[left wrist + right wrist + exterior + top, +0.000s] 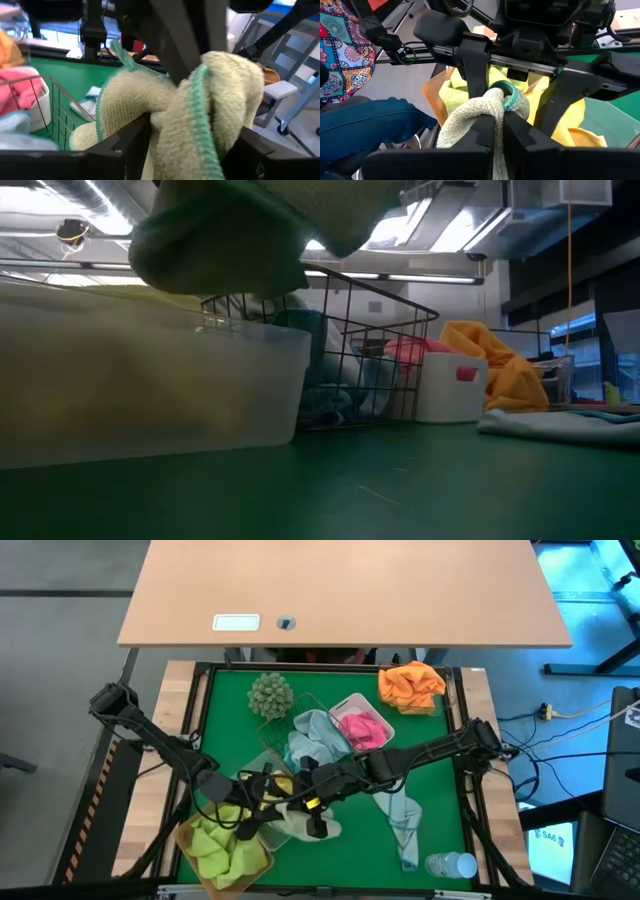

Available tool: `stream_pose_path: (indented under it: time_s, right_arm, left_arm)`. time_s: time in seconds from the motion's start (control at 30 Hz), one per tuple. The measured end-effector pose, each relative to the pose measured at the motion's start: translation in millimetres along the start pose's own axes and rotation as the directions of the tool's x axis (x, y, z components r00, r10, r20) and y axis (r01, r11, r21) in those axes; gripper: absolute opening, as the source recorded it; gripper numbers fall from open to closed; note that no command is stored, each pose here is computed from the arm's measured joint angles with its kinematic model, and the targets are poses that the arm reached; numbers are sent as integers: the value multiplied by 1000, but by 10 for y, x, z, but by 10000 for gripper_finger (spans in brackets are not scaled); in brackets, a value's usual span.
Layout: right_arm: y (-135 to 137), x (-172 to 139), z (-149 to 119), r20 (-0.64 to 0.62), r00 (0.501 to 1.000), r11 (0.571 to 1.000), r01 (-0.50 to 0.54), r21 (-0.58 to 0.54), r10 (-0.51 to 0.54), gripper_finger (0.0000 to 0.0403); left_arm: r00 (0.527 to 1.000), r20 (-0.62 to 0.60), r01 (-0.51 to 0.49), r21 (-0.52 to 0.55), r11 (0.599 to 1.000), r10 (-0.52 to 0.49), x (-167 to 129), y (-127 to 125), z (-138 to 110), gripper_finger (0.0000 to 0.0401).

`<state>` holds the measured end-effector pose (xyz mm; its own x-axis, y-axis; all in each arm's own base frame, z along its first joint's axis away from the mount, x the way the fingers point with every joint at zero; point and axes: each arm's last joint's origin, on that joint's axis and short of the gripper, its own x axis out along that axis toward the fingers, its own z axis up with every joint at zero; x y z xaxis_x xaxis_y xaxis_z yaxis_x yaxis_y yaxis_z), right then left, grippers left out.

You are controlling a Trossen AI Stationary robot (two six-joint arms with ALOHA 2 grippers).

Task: Sort microfiber towel by color & place in baskets
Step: Put the green towel into the orange bin

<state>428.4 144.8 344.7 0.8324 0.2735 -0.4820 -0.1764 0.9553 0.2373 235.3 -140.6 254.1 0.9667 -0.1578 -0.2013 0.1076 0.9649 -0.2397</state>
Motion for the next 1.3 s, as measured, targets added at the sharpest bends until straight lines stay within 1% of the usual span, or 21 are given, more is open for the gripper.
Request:
stream_pose_path:
  time_s: [0.1,0.23,0.33,0.43,0.53,0.63,0.7,0.77,0.87,0.93,1.03,1.1,1.13,1.2,1.23,1.3]
  right_arm:
    - [0,0,-2,-2,1000,1000,1,0,-1,16]
    - [-1,0,-4,-6,1000,1000,-4,5,4,17]
    - [14,0,-5,-16,998,998,-55,1,55,19]
    - [29,-2,12,-10,994,994,-111,-20,111,37]
    - [44,-3,23,-3,991,986,-135,-93,136,79]
    - [47,-4,31,6,991,983,-133,-128,135,128]
    - [50,-16,38,7,990,982,-137,-129,139,155]
    - [56,-45,46,4,989,981,-146,-130,147,177]
    - [73,-146,87,5,986,977,-167,-131,169,197]
    - [83,-188,116,16,984,976,-175,-133,178,203]
    - [86,-216,118,7,983,974,-183,-133,186,206]
    - [84,-217,109,-2,983,975,-182,-131,183,206]
    - [81,-217,100,-11,983,975,-181,-129,181,206]
    - [76,-215,82,-29,984,976,-178,-127,176,206]
    - [71,-215,66,-46,984,977,-175,-124,171,206]
    - [62,-216,32,-81,984,978,-170,-118,161,206]
  left_arm:
    - [1000,6,13,34,999,-13,0,-8,7,174]
    - [1000,4,18,29,999,-18,0,-9,7,111]
    - [1000,2,26,25,999,-26,-2,-16,5,60]
    - [998,-3,66,18,998,-66,-5,-34,8,19]
    - [995,-17,100,-16,995,-101,-6,-44,4,18]
    - [987,-52,147,-69,987,-150,-40,-56,1,28]
    - [975,-83,194,-131,972,-206,-107,-72,20,28]
    - [951,-131,251,-207,945,-282,-197,-89,37,25]
    - [890,-206,325,-341,882,-407,-370,-106,74,21]
    - [833,-256,360,-422,832,-491,-496,-117,93,21]
    - [755,-312,376,-516,770,-577,-679,-133,111,25]
    - [721,-345,360,-555,750,-602,-789,-131,112,26]
    - [711,-357,353,-564,746,-606,-836,-126,113,26]
    - [699,-397,320,-570,757,-595,-923,-102,94,27]
    - [697,-418,301,-567,767,-582,-957,-88,80,27]
    - [697,-484,237,-541,807,-529,-1013,-48,17,27]
